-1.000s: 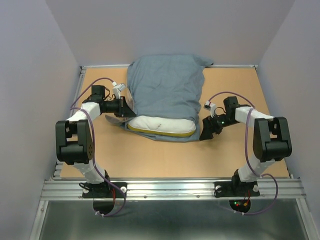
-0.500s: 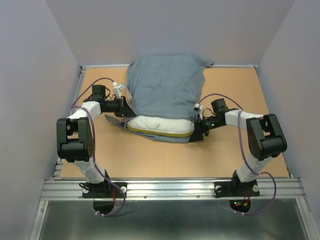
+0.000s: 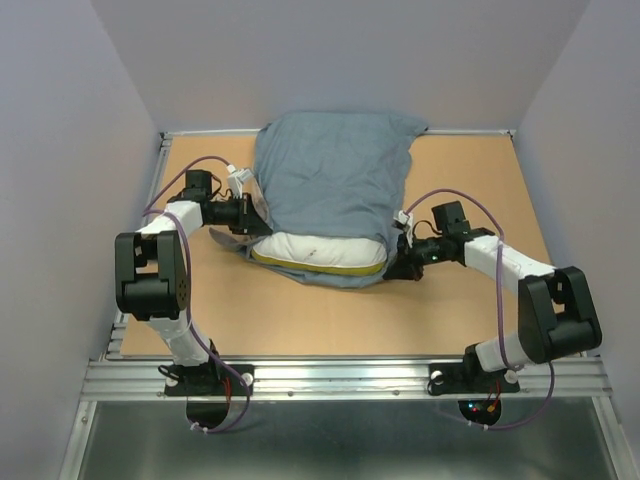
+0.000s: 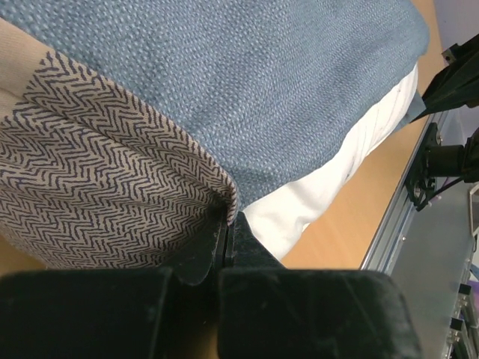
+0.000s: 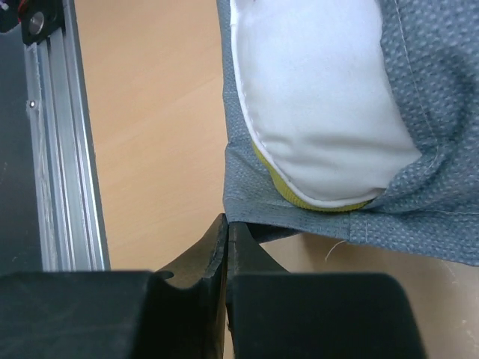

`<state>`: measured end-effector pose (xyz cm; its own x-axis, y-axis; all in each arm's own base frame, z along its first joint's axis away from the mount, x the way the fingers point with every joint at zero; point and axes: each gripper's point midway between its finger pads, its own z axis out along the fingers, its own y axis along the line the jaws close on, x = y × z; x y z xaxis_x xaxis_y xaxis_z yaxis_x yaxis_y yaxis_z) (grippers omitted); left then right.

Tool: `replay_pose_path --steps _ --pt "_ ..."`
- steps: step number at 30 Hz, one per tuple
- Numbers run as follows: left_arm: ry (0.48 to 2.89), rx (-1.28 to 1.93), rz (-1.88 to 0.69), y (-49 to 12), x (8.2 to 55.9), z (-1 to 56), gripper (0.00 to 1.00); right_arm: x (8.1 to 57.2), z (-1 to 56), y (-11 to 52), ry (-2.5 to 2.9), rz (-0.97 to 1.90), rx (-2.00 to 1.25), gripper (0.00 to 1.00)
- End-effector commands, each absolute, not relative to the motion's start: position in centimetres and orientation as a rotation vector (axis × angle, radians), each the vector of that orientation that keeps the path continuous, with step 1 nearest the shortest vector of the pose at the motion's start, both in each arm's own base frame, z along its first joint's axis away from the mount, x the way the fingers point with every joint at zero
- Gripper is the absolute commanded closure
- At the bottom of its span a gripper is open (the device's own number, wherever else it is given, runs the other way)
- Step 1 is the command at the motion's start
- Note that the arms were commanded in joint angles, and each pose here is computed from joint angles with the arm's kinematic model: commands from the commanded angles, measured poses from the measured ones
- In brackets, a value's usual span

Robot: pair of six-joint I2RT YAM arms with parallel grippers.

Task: Put the pillow into the pillowcase

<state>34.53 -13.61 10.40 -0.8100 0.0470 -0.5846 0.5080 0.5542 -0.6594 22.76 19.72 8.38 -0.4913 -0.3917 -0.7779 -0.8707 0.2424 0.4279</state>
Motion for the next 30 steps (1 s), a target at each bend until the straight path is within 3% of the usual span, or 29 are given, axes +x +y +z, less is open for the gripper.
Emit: replay_pose_path --steps 1,7,10,15,17,22,26,28,30 --pt "2.18 0.529 -1.192 -13.8 35.1 13.7 1.0 22.5 11.5 20.4 1.908 1.199 -1.152 0.99" --pt "2.066 0.66 -1.111 -13.7 35.7 20.2 1.0 27.3 21.3 18.9 1.755 0.987 -1.037 1.0" --pt "1.911 0.714 -1.047 -13.9 37.1 27.9 1.0 30.6 28.8 17.0 1.654 0.882 -0.927 0.99" --pt "1.521 0.718 -0.952 -14.4 37.6 46.7 1.0 34.8 45.0 11.7 1.38 0.679 -0.723 1.0" --pt "1.279 0.759 -0.846 -14.3 35.5 54.6 1.0 35.3 50.4 9.4 1.272 0.612 -0.624 0.99" --pt "0.894 0.613 -0.691 -11.7 29.6 67.3 1.0 32.9 63.4 4.8 0.957 0.361 -0.477 0.99" --pt "0.832 0.572 -0.602 -10.6 28.3 68.6 1.0 30.1 68.1 3.2 0.783 0.233 -0.409 0.99" --pt "0.813 0.56 -0.588 -10.6 27.1 68.6 1.0 29.9 67.9 3.8 0.799 0.296 -0.415 0.99" --pt "0.937 0.519 -0.704 -11.4 29.4 65.0 1.0 30.8 64.6 5.6 0.899 0.481 -0.468 0.99"
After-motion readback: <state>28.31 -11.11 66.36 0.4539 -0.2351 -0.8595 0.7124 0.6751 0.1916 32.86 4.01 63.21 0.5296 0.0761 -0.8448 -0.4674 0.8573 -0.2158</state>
